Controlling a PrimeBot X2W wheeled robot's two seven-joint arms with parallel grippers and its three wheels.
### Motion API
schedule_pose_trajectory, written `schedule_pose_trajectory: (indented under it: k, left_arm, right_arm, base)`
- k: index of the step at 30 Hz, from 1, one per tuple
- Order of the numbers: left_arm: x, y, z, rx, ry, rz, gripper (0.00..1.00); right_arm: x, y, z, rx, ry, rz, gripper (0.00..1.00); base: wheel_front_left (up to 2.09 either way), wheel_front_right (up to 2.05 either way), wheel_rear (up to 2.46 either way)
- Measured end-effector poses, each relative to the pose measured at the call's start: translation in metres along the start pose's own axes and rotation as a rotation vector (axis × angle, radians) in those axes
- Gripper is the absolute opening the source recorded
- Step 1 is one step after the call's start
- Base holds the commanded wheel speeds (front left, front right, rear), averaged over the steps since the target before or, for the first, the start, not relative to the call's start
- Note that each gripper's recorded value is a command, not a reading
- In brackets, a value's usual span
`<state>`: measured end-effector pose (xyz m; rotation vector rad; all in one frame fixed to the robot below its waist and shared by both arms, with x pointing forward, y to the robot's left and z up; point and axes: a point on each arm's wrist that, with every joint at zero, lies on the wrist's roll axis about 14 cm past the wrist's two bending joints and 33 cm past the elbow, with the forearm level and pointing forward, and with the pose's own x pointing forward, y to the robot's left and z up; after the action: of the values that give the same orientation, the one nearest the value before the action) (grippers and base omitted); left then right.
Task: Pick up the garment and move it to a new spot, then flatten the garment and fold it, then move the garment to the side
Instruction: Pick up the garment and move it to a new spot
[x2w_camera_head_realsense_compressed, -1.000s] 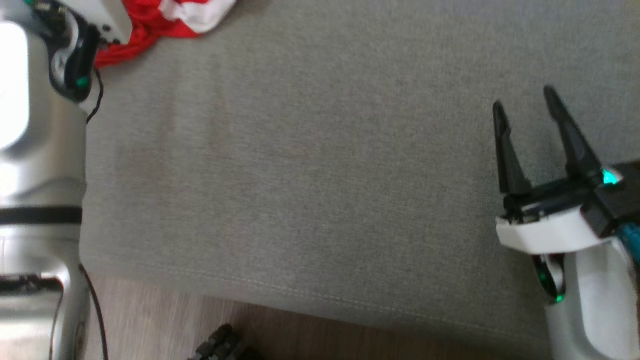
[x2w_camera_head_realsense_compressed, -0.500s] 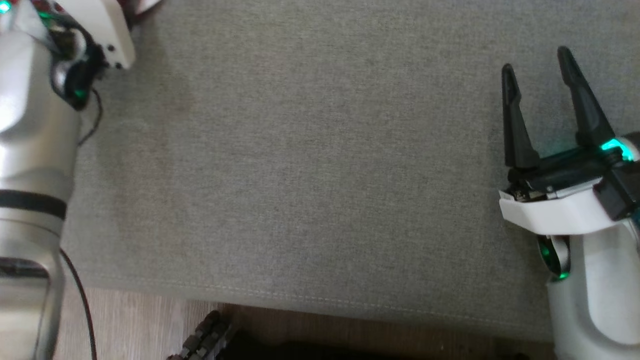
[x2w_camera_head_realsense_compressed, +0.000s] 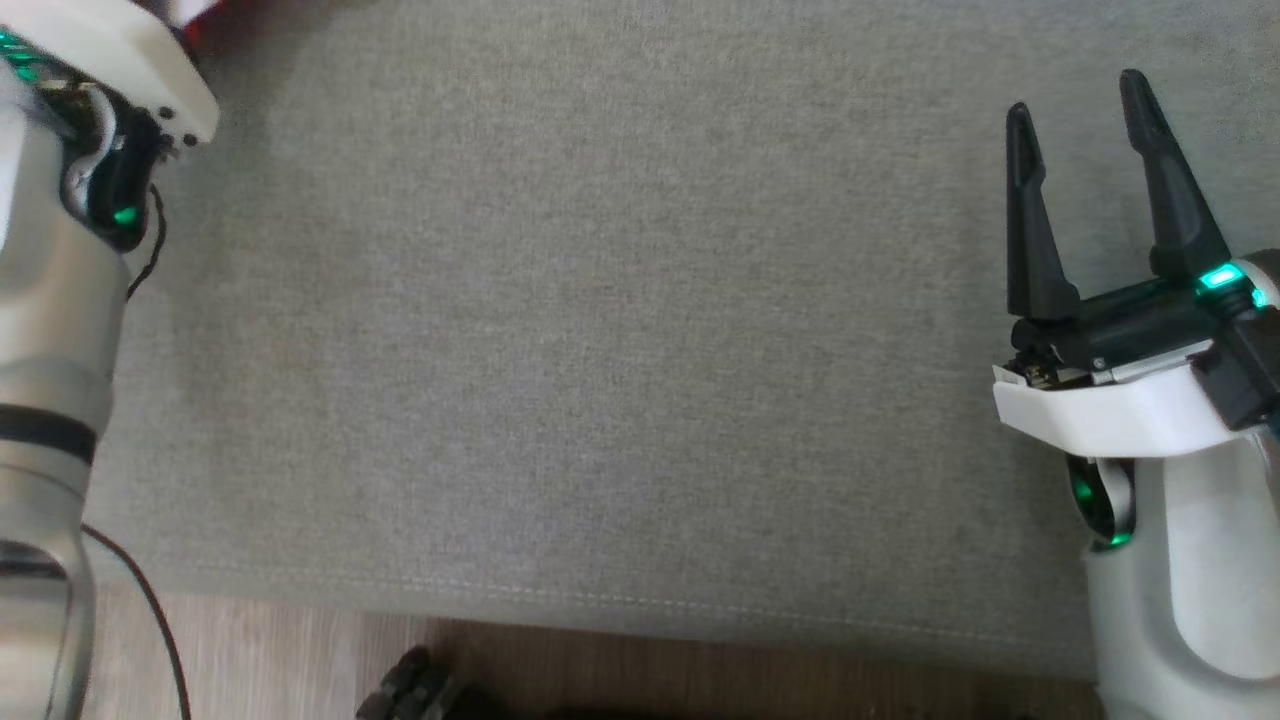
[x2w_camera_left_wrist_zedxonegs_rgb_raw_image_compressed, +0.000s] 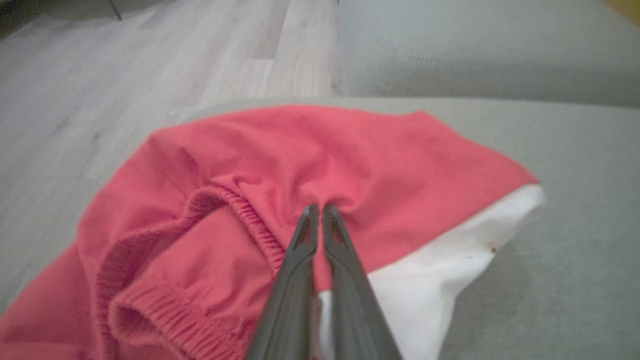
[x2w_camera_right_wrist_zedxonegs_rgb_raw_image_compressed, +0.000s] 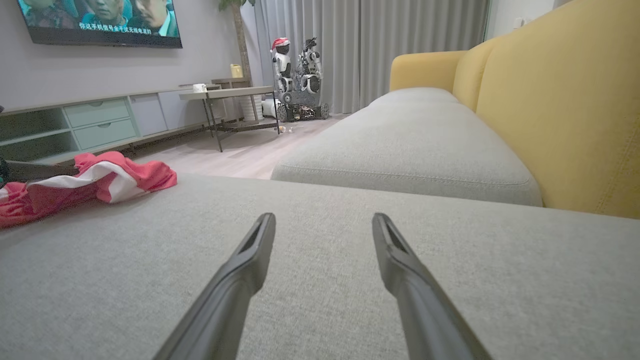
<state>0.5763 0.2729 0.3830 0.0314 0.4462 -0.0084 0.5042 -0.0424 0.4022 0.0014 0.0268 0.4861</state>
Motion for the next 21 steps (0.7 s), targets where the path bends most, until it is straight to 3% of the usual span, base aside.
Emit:
schedule_pose_trajectory:
  k: [6,10,16,21]
  left_arm:
    - [-0.026,0.006,0.07,-0.003,-0.252,-0.013,0.0]
    - [-0.051,-0.008,0.102,0.022,-0.352,-0.068,0.0]
    - [-0.087,-0.041,0.131,0.031,-0.468,-0.168,0.0]
    - [-0.119,-0.108,0.158,-0.001,-0.594,-0.334,0.0]
  right_arm:
    - [-0.007,-0.006,0.043,-0.02,-0.081,-0.034,1.0]
    - [-0.023,-0.01,0.073,-0.014,-0.133,-0.075,1.0]
    - [-0.05,-0.02,0.109,-0.036,-0.195,-0.134,1.0]
    - [-0.079,-0.032,0.138,-0.058,-0.251,-0.197,1.0]
  base:
    - [0.0,0.0,0.0]
    - [0.0,0.0,0.0]
    - [0.0,0.0,0.0]
    - [0.0,0.0,0.0]
